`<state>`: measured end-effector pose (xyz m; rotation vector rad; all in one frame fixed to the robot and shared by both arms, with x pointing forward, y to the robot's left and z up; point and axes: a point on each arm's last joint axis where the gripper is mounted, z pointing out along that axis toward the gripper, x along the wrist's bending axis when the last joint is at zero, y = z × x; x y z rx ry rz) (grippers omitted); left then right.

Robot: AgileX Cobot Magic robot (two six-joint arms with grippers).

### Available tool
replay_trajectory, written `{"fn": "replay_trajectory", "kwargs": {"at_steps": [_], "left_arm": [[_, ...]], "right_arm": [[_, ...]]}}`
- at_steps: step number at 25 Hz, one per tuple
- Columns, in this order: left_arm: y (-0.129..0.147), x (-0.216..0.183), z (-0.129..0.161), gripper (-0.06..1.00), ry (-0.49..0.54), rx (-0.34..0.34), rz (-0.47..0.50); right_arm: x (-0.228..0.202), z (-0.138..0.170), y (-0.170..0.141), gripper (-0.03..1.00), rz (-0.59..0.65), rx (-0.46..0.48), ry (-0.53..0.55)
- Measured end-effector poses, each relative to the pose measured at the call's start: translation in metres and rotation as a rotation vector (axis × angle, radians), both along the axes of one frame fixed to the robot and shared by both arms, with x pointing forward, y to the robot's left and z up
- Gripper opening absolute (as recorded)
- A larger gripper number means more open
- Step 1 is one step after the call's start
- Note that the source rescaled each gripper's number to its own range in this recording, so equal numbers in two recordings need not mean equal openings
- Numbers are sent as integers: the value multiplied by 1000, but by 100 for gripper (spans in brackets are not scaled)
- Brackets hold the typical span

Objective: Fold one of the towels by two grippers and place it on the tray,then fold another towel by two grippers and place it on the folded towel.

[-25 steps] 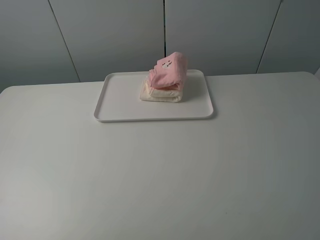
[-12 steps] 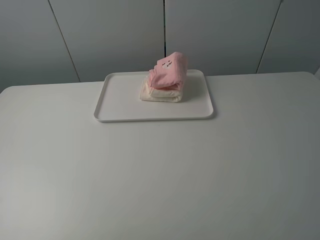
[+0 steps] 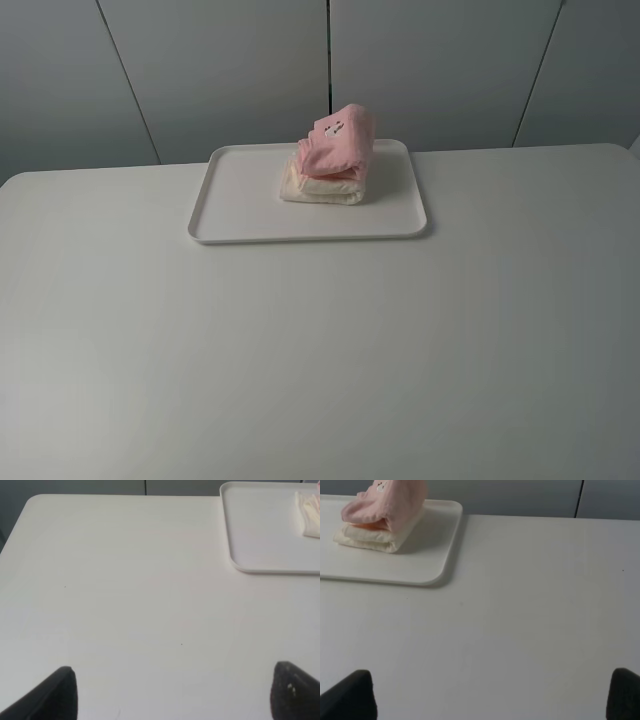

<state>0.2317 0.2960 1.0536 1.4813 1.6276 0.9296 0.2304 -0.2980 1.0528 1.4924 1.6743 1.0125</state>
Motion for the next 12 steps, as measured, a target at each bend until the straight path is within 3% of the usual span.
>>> {"fn": "replay_trajectory", "kwargs": {"at_steps": [12], "left_arm": [[0, 0, 0, 99, 0, 0, 0]], "right_arm": [[0, 0, 0, 100, 0, 0, 0]]}}
